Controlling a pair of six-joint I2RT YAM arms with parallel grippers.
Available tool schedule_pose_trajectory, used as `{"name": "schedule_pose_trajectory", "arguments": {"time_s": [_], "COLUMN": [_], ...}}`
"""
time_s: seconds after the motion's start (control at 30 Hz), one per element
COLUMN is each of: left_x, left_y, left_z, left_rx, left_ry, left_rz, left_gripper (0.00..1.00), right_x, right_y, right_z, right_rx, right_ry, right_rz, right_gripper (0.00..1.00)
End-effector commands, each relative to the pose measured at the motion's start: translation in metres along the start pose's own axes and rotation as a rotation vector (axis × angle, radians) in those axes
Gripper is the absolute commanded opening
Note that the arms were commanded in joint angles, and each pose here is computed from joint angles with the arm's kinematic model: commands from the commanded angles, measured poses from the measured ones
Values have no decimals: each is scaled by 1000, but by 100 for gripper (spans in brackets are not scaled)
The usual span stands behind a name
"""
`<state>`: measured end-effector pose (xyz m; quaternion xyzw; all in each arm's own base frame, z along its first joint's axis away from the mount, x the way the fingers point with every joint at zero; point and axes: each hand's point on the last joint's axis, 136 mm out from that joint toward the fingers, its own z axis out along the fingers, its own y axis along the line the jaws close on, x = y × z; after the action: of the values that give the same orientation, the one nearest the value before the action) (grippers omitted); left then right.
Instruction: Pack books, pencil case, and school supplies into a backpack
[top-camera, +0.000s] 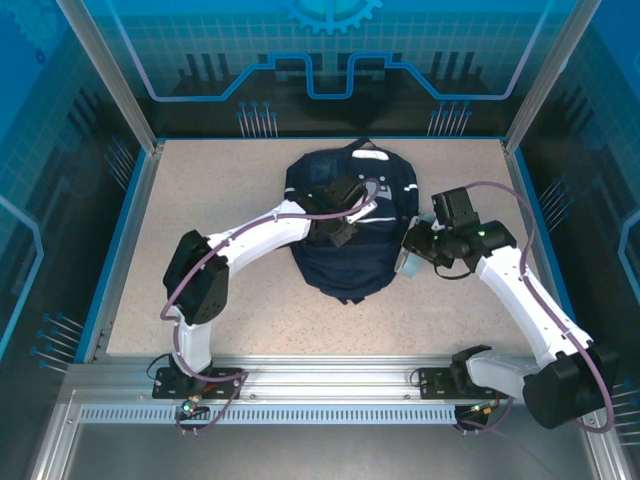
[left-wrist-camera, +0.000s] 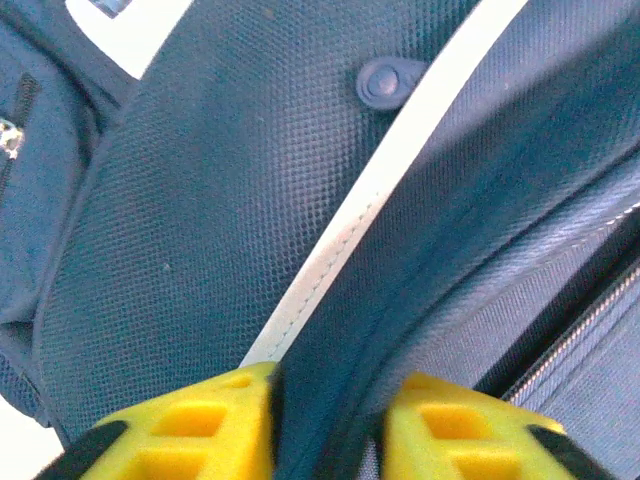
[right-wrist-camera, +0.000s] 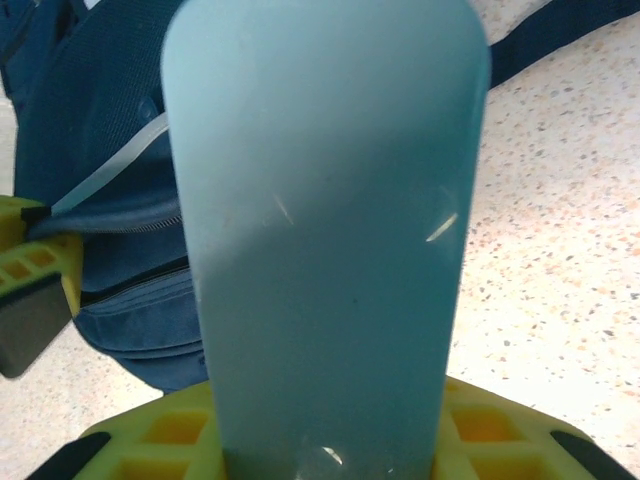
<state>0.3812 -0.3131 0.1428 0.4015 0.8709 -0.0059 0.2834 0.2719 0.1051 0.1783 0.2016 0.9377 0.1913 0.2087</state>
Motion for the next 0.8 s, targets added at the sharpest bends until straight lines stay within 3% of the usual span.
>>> {"name": "schedule_pose_trajectory", "arguments": {"time_s": [0.0, 0.13, 0.33, 0.53, 0.77], "left_x": [-42, -65, -95, -116, -130], "left_y": [29, 38, 59, 39, 29], "left_z": [-37, -60, -110, -140, -153], "left_rx": [-103, -119, -145, -61, -15], "left_ry": [-172, -285, -440, -513, -510], "left_rz": [-60, -155, -382, -375, -410], "left_gripper": [18, 5, 0, 0, 0], "right_x": [0, 11, 26, 15, -18], "right_y": [19, 38, 60, 91, 110], "right_z": [-4, 2, 10, 15, 36], "right_rx": [-126, -237, -355, -474, -464], "right_ry": [6, 87, 181, 199, 129], "right_rz": [36, 78, 143, 195, 313], "right_gripper": [31, 31, 31, 31, 31]}}
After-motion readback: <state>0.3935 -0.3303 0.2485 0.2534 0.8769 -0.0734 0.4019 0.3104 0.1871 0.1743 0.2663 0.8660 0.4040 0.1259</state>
